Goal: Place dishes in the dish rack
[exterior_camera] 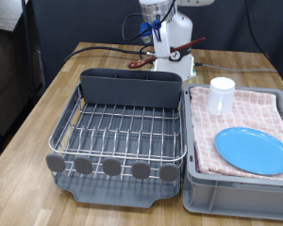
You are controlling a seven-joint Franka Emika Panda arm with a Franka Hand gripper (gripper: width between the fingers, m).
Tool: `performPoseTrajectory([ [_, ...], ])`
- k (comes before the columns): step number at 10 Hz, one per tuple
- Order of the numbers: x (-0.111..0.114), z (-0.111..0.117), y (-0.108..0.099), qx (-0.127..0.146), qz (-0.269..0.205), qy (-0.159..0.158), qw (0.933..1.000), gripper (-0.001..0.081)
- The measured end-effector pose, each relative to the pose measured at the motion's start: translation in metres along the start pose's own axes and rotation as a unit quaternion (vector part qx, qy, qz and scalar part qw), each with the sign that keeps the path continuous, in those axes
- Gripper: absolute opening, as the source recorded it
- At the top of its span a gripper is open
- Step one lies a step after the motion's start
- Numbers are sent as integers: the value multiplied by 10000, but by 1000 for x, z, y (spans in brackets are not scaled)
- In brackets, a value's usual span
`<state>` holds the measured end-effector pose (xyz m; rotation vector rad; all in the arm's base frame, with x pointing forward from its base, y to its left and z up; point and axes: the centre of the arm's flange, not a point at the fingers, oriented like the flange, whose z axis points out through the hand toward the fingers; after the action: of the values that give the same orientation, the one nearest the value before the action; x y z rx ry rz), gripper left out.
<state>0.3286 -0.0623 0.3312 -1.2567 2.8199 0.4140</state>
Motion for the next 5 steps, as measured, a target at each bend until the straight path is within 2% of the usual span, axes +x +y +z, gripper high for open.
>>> performPoseTrajectory([
  [3, 12, -2, -6, -416, 16, -376, 9984, 85],
  [5, 21, -6, -12, -480, -111, -529, 9974, 85],
])
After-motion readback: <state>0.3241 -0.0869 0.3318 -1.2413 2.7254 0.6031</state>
